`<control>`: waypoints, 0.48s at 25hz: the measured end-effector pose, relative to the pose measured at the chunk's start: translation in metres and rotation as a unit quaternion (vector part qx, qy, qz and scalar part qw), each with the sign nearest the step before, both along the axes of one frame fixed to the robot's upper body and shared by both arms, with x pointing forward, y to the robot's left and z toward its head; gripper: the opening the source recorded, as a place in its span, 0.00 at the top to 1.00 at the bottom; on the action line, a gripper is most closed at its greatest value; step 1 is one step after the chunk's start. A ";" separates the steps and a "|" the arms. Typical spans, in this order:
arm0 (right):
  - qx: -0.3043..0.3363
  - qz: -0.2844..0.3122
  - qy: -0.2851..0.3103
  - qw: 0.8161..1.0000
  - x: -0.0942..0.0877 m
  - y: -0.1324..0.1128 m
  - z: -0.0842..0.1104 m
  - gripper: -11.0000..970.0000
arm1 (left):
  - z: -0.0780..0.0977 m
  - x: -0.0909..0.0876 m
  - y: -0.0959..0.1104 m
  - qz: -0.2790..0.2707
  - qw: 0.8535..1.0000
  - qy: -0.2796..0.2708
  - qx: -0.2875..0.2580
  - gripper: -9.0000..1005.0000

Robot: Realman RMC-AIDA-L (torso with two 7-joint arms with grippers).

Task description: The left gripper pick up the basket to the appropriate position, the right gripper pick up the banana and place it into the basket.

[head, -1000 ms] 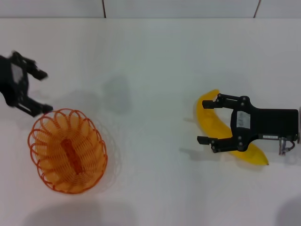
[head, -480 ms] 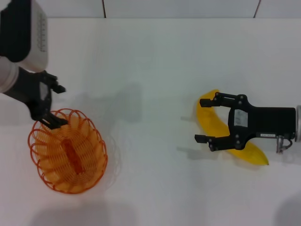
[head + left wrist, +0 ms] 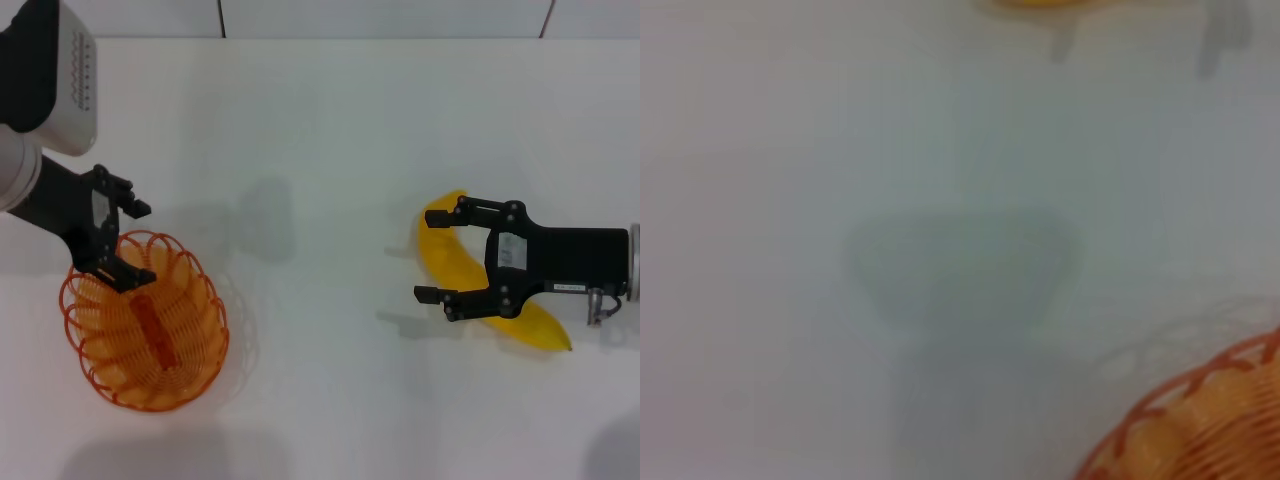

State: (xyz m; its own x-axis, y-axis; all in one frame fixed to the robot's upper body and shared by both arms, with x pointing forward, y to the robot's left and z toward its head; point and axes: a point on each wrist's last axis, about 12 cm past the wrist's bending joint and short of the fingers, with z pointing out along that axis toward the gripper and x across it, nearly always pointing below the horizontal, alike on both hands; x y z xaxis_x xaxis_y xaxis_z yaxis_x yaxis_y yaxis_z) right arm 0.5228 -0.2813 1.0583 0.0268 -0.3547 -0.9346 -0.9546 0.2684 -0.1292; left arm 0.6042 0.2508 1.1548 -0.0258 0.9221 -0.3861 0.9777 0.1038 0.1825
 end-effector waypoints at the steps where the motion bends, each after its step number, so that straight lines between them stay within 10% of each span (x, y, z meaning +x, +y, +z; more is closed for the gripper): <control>1: 0.000 0.000 0.000 1.000 0.000 0.000 0.000 0.09 | 0.000 0.000 0.000 0.000 1.000 0.000 0.000 0.13; 12: 0.002 0.001 0.003 1.000 0.002 0.002 0.002 0.09 | -0.008 0.002 -0.003 -0.003 1.000 -0.005 0.010 0.13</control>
State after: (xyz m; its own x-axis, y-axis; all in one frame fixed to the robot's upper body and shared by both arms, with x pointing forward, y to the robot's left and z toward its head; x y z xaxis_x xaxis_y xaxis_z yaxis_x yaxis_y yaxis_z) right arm 0.5252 -0.2796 1.0600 0.0220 -0.3511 -0.9361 -0.9557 0.2674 -0.1228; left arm 0.6065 0.2477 1.1464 -0.0167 0.9295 -0.3684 0.9766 0.0942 0.1934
